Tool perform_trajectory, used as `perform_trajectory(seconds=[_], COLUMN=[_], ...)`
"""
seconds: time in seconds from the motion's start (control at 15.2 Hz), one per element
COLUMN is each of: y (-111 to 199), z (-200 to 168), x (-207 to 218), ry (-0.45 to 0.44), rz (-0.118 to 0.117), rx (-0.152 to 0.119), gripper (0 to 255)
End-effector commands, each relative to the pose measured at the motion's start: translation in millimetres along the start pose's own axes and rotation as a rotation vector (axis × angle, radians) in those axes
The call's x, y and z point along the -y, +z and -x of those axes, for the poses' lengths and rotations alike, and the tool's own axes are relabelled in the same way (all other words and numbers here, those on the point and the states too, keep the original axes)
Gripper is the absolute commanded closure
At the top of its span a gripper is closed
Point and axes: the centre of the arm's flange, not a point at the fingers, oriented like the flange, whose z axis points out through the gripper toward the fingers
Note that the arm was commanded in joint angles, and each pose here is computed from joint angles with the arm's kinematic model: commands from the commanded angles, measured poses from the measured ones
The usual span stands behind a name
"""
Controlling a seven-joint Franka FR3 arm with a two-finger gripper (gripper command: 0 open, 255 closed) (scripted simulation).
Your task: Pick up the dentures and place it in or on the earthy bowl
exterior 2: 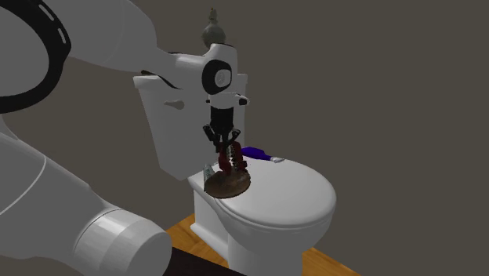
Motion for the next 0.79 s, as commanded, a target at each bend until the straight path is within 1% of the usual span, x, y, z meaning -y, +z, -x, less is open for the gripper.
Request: perform_trajectory(seconds=[0.0, 0.07, 0.4, 0.66, 0.73], y=[0, 0, 0, -50, -50], z=[0, 0, 0, 0, 0], x=[0, 0, 0, 0, 0], ry=[0.000, 0.000, 0.000, 0.000, 0.000], rz=[0.000, 0.000, 0.000, 0.000, 0.000], rx=[-0.001, -0.001, -0.001, -0.001, -0.001], gripper=[255, 0, 0, 0, 0])
